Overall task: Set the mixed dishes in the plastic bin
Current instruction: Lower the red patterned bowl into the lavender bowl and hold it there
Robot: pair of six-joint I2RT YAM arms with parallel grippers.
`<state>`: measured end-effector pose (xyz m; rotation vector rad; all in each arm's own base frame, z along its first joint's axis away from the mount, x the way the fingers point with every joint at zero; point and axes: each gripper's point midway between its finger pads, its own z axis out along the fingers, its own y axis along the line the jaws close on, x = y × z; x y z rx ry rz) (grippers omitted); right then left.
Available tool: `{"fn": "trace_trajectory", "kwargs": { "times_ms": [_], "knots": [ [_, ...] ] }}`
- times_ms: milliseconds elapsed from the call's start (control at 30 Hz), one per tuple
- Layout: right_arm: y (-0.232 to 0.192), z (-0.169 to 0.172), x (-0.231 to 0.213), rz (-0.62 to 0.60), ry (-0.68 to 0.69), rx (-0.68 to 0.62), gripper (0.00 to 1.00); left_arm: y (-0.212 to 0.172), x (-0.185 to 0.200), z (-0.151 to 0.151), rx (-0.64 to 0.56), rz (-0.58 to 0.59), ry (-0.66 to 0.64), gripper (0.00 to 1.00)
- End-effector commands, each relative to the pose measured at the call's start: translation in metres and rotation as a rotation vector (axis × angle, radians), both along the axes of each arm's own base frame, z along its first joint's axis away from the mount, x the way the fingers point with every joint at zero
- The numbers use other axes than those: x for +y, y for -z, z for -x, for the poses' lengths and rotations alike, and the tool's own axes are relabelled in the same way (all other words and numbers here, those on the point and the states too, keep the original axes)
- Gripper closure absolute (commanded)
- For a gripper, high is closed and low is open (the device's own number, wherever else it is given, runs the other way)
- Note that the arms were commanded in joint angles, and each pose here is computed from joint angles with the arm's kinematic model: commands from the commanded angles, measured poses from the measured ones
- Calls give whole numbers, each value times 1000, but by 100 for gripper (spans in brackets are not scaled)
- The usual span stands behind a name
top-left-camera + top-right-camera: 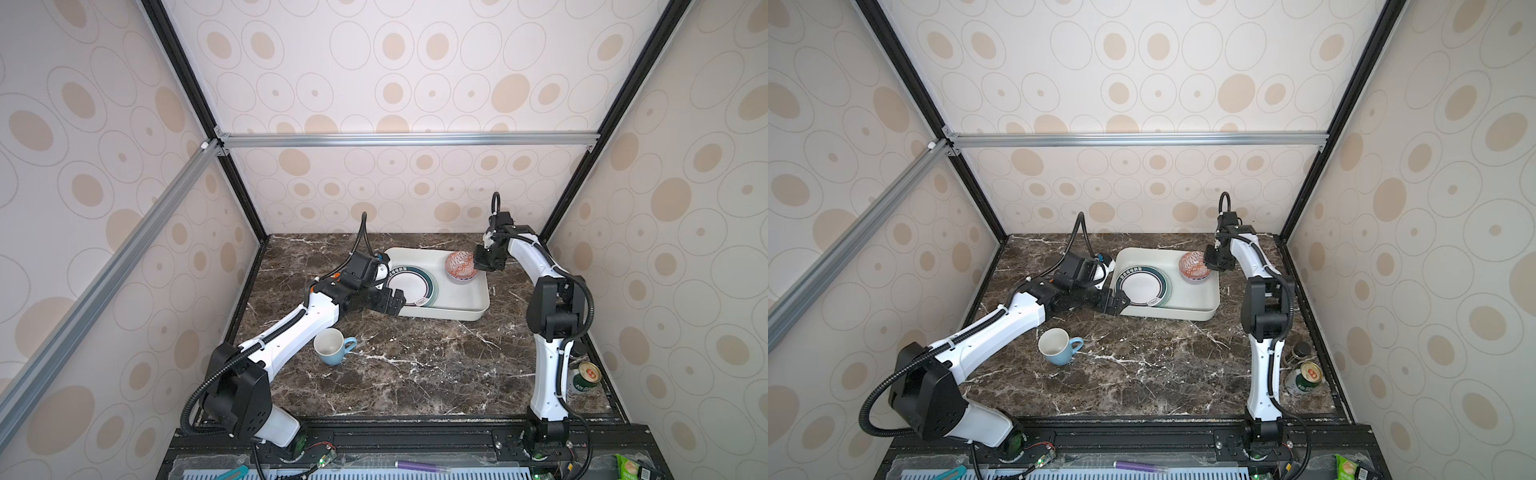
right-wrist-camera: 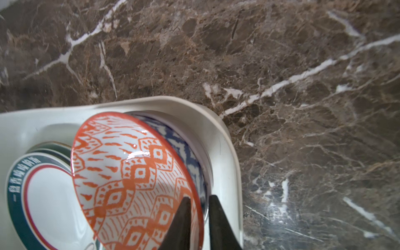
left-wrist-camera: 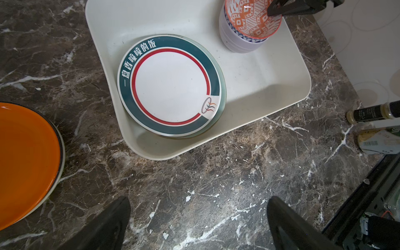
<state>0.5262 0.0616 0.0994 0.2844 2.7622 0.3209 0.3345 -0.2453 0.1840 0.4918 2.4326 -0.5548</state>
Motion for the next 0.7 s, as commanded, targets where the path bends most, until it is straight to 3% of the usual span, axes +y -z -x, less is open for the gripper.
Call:
{"fn": "trace_trajectory", "kwargs": {
  "times_ms": [0,200,667],
  "knots": [
    [-8,5,-5,21,2,-8,77,-7,-4,-2,-17,0,16,1],
    [-27,7,-14,65,10,-46,76,-8,-5,-2,-15,7,15,1],
    [-19,5,-5,18,8,-35,96,-12,-3,-1,-17,15,3,4]
  ]
}}
